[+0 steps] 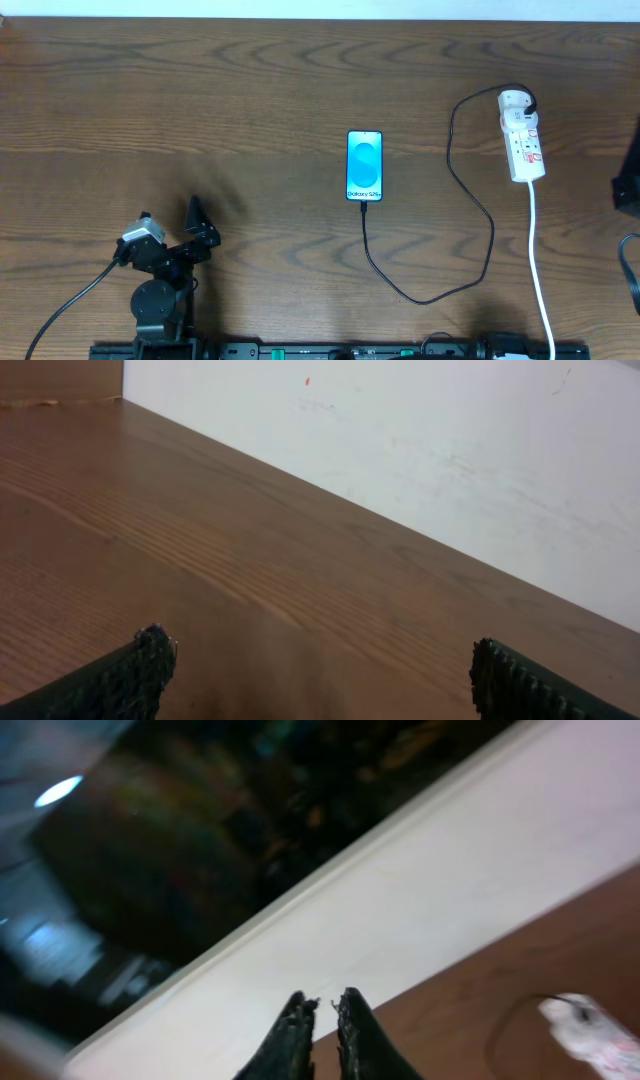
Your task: Plug charger to phone and switch on socket
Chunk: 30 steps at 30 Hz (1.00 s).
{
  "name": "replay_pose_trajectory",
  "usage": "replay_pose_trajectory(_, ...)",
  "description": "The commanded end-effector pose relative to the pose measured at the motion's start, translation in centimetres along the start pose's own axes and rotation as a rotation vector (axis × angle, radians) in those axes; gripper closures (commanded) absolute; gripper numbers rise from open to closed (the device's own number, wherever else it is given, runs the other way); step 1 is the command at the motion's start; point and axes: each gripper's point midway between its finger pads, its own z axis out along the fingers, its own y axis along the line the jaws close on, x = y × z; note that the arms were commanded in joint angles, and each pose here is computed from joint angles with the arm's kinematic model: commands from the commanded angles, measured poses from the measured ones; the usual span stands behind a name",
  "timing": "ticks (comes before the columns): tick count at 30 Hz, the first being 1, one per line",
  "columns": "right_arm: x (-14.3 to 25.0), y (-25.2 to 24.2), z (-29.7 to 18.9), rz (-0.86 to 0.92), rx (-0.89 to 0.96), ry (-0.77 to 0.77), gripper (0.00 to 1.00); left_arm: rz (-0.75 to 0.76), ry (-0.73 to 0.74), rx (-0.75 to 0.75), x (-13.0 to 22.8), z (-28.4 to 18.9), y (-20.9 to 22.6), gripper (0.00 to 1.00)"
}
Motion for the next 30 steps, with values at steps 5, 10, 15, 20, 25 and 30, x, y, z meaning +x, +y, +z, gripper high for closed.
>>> replay_pose_trajectory(5,1.4,3.0,-0.4,-0.01,-0.15,0.072,0.01,0.011,0.034,-0.021,1.6,0.2,0.8,0.04)
replay_pose_trajectory(10,5.1,0.0,-0.6,0.004,-0.025,0.226,0.01,0.011,0.035,-0.021,1.6,0.2,0.8,0.04)
replay_pose_trajectory(15,7.5,-3.3,-1.5,-0.002,0.127,0.316,0.01,0.011,0.035,-0.021,1.6,0.2,0.8,0.04)
replay_pose_trajectory(20,8.0,-3.8,-1.7,-0.001,0.15,0.337,0.01,0.011,0.034,-0.022,1.6,0.2,0.8,0.04)
replay_pose_trajectory(25,8.7,-4.4,-2.1,0.0,0.172,0.367,0.01,0.011,0.034,-0.022,1.6,0.2,0.8,0.04)
replay_pose_trajectory(30,9.9,-6.7,-2.6,-0.092,0.272,0.423,0.01,0.011,0.034,-0.022,1.6,0.2,0.8,0.04)
